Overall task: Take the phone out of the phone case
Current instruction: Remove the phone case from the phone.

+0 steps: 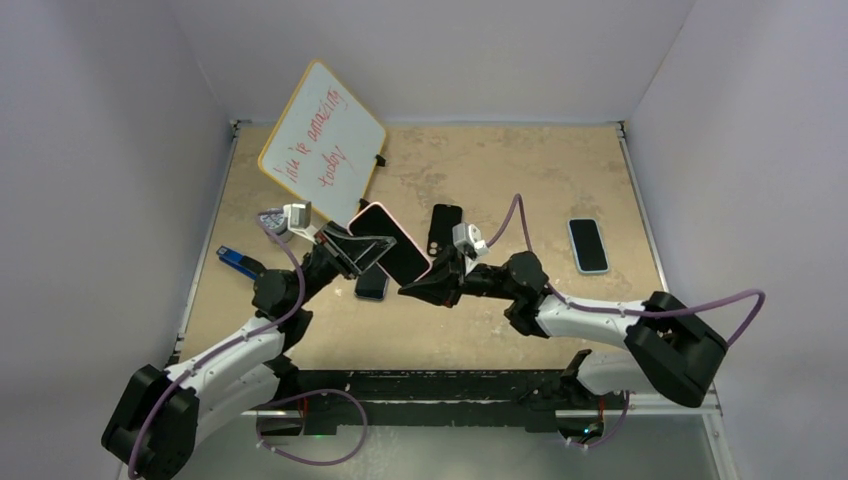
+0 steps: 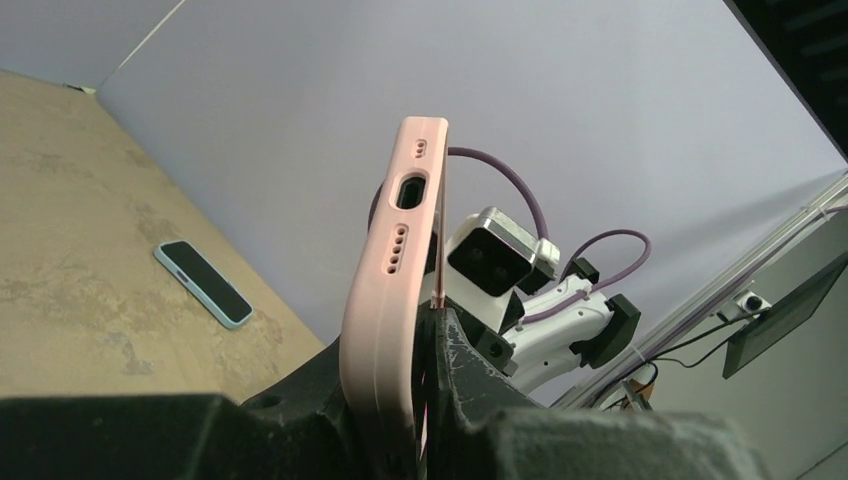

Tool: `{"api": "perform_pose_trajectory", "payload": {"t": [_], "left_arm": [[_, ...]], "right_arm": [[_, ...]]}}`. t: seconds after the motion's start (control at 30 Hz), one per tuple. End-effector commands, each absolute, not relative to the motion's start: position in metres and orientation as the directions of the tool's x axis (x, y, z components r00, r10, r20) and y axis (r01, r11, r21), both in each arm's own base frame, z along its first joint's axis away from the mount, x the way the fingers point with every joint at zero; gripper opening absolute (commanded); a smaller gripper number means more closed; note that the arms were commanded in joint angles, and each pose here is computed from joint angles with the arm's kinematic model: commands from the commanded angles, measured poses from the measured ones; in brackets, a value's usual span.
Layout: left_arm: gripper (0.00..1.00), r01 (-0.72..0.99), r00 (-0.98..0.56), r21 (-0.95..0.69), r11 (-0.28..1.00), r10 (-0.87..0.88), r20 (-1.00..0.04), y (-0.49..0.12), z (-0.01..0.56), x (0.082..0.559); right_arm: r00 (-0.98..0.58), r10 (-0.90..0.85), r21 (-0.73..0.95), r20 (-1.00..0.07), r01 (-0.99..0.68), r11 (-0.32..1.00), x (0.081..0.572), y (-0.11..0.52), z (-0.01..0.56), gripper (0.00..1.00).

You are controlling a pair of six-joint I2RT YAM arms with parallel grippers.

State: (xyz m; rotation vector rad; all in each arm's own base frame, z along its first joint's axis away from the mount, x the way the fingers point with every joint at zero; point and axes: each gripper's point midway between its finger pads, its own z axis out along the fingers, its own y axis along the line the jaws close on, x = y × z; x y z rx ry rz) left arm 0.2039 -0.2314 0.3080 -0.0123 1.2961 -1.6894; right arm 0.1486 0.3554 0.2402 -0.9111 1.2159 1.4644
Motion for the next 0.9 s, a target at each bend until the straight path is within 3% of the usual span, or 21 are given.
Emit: {"api": "perform_pose_trajectory", "payload": {"t": [0.0, 0.2, 0.47, 0.57, 0.73, 0.87], "left_arm": [[0.00, 0.560, -0.599, -0.826, 0.056, -0.662, -0.451, -0.237, 0.296, 0.220], [0.00, 0.557, -0.646, -0.830, 0.037, -0.608, -0.461, -0.245, 0.296, 0.213], [0.00, 0.598, -0.660, -0.798, 0.078, -0.516, -0.545, -0.254, 0.294, 0.207], [0.00, 0.653, -0.608, -0.742, 0.152, -0.480, -0.633, -0.252, 0.296, 0.210], [0.00, 0.730, -0.493, -0.600, 0.327, -0.357, -0.793, -0.248, 0.301, 0.217], [0.00, 0.796, -0.410, -0.479, 0.370, -0.252, -0.877, -0.246, 0.311, 0.214]], "right_arm": [[0.169, 0.164, -0.134, -0.972, -0.969, 0.208, 0.191, 0.348, 0.249, 0.02], [0.272, 0.061, -0.244, -0.960, -0.927, 0.286, 0.207, 0.341, 0.240, 0.00], [0.212, 0.049, -0.191, -0.976, -0.941, 0.278, 0.202, 0.337, 0.231, 0.01], [0.162, 0.039, -0.148, -0.986, -0.958, 0.247, 0.193, 0.334, 0.225, 0.12], [0.092, 0.013, -0.089, -0.996, -0.980, 0.180, 0.171, 0.327, 0.214, 0.43], [0.066, 0.018, -0.063, -0.998, -0.989, 0.130, 0.157, 0.323, 0.214, 0.58]]}}
